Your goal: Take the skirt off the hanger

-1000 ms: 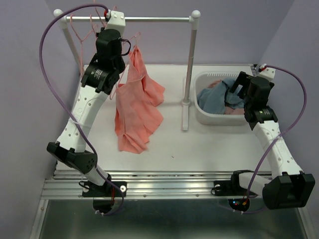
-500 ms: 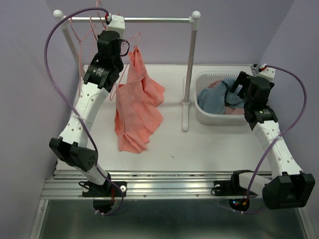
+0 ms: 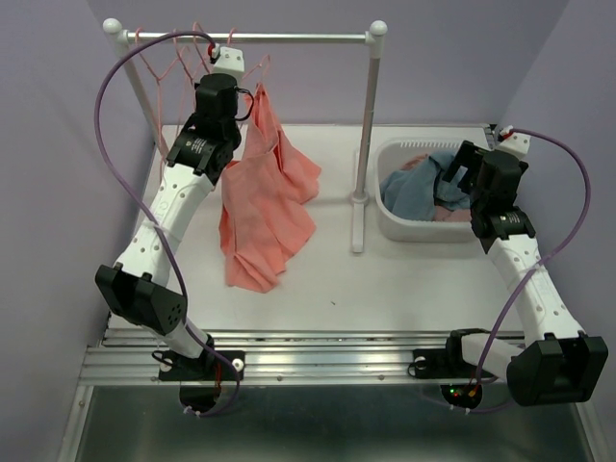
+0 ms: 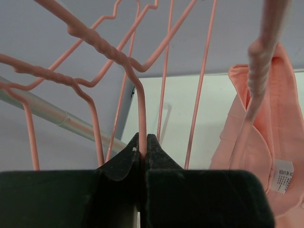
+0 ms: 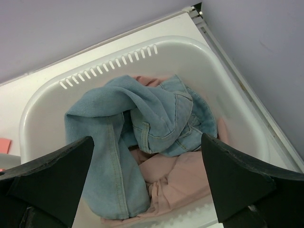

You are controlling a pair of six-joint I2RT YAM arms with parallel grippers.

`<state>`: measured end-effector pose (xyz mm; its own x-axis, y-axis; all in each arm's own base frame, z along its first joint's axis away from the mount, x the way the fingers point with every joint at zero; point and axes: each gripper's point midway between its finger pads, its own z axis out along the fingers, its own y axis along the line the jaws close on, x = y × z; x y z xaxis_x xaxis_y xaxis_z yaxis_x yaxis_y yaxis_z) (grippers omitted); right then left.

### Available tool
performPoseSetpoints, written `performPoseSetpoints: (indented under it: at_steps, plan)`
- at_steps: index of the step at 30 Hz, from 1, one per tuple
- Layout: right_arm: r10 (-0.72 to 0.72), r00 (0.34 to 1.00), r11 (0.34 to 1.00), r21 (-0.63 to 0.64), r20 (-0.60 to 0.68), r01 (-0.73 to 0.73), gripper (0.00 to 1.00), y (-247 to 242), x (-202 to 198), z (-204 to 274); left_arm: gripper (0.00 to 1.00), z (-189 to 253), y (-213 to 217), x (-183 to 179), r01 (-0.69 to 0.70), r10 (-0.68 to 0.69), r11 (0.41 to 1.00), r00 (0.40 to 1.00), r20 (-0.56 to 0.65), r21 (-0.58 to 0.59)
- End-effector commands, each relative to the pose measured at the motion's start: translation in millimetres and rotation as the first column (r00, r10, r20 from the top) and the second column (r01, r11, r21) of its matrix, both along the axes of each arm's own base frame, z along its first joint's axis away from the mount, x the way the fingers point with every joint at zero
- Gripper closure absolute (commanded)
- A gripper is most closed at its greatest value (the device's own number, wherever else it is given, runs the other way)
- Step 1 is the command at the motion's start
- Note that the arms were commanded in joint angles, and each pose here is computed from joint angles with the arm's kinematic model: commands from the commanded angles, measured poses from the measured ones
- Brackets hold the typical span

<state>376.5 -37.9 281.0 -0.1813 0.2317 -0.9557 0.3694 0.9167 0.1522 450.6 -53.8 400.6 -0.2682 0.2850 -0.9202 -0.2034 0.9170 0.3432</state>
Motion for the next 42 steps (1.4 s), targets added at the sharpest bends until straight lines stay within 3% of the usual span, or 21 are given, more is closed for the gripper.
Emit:
performPoseSetpoints:
  at_steps: [1,5,6,15,23,27,28,33,36,37,40,42]
  plan:
    - [0.016,0.998,1.000,0.000,0.068,-0.016,0.00,3.7,-0.7,18.7,1.00,17.9,7.5,-11.2,-0.017,0.020,0.999,0.998,0.062,-0.049]
    - [0.026,0.997,1.000,0.004,0.073,-0.027,0.00,5.6,-1.1,20.3,0.99,21.0,8.1,-13.0,-0.022,0.026,0.997,0.997,0.068,-0.069]
    - [0.026,0.997,1.000,0.005,0.070,-0.026,0.00,5.7,-0.9,19.4,0.92,22.6,8.3,-13.9,-0.022,0.027,0.997,0.997,0.070,-0.074]
    - [0.034,0.997,0.999,0.010,0.071,-0.035,0.00,7.4,0.3,19.3,0.63,42.2,7.4,-27.7,0.008,0.005,0.992,0.995,0.099,-0.122]
    - [0.049,0.996,0.999,0.018,0.079,-0.050,0.00,10.4,-0.6,21.6,0.48,63.6,0.7,-49.9,0.101,-0.073,0.980,0.985,0.159,-0.174]
    - [0.050,0.995,0.998,0.018,0.084,-0.052,0.00,10.6,-1.9,23.7,0.06,87.4,-3.2,-72.8,0.183,-0.134,0.961,0.964,0.231,-0.207]
    - [0.047,0.995,0.999,0.018,0.087,-0.049,0.00,10.0,-2.2,24.6,0.02,92.5,-3.3,-77.6,0.198,-0.143,0.957,0.958,0.247,-0.214]
    - [0.051,0.995,0.998,0.020,0.090,-0.053,0.00,10.9,-2.7,26.1,0.01,128.1,-12.1,-112.4,0.334,-0.236,0.911,0.903,0.360,-0.240]
    - [0.055,0.994,0.998,0.022,0.091,-0.058,0.00,11.7,-2.5,26.1,0.01,142.6,-29.1,-132.7,0.468,-0.352,0.856,0.840,0.413,-0.222]
    - [0.057,0.994,0.998,0.022,0.092,-0.059,0.00,12.0,-2.7,26.6,0.01,150.6,-40.4,-142.1,0.542,-0.419,0.817,0.793,0.442,-0.199]
    - [0.057,0.994,0.998,0.024,0.091,-0.059,0.00,12.0,-2.8,26.3,0.01,148.4,-62.2,-143.3,0.633,-0.513,0.752,0.739,0.438,-0.187]
    - [0.056,0.994,0.998,0.024,0.094,-0.059,0.00,12.0,-3.5,27.7,0.01,147.2,-68.7,-137.5,0.645,-0.525,0.739,0.734,0.431,-0.197]
